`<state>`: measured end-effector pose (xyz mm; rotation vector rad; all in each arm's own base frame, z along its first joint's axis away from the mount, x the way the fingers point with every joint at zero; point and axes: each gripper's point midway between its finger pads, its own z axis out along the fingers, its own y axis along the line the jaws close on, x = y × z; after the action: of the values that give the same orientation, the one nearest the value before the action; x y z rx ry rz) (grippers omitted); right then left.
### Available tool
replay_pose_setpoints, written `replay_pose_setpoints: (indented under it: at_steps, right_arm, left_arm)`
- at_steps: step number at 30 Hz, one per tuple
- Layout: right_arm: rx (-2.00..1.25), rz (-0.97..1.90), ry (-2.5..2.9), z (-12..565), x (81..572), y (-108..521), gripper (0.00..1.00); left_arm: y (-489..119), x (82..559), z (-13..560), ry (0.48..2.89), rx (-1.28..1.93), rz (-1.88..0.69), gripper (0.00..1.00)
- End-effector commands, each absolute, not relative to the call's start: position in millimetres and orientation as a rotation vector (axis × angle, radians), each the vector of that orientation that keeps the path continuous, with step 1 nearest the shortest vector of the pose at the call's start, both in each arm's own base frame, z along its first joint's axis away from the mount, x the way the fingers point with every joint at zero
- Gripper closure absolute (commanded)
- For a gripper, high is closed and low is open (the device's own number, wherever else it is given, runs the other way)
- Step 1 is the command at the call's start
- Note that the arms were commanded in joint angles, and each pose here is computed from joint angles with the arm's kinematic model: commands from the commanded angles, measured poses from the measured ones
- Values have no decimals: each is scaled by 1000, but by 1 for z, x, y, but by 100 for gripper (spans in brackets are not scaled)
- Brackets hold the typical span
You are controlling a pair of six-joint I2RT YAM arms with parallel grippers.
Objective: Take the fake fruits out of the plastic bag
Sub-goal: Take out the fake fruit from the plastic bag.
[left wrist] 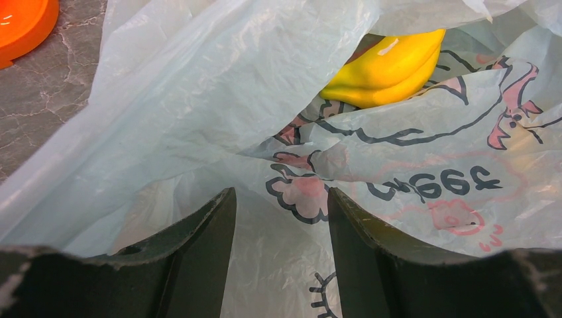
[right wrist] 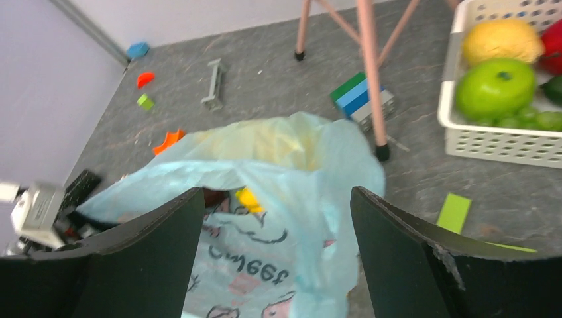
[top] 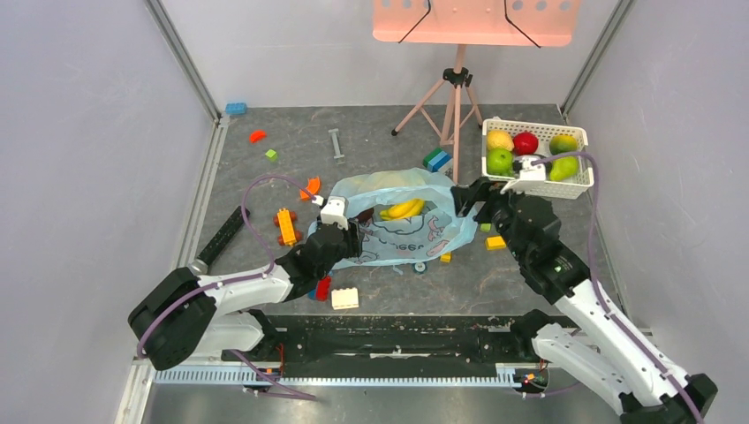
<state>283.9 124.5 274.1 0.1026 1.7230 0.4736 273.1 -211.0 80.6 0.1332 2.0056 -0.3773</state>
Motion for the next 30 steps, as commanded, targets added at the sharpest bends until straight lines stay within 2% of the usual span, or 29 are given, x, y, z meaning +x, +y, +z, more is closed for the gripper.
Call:
replay_pose_setpoints:
  at_steps: [1,6,10,20,30]
  right_arm:
    - [98,482,1703,295,276,148,17]
    - [10,480,1697,310,262,192,18]
    - [-79,562,1728,309,251,233,23]
    - [-114,689,1810,246,234,289,33]
    - [-91,609,1921,186,250,299,42]
  left_arm:
    - [-216,282,97,1955,152,-369,40]
    - [-216,283,98,1953,151,-367,40]
    - [-216,283,97,1956,151,-366,40]
    - [-215,283,98,1952,147,-363,40]
    - [-214,283,98,1952,146,-357,40]
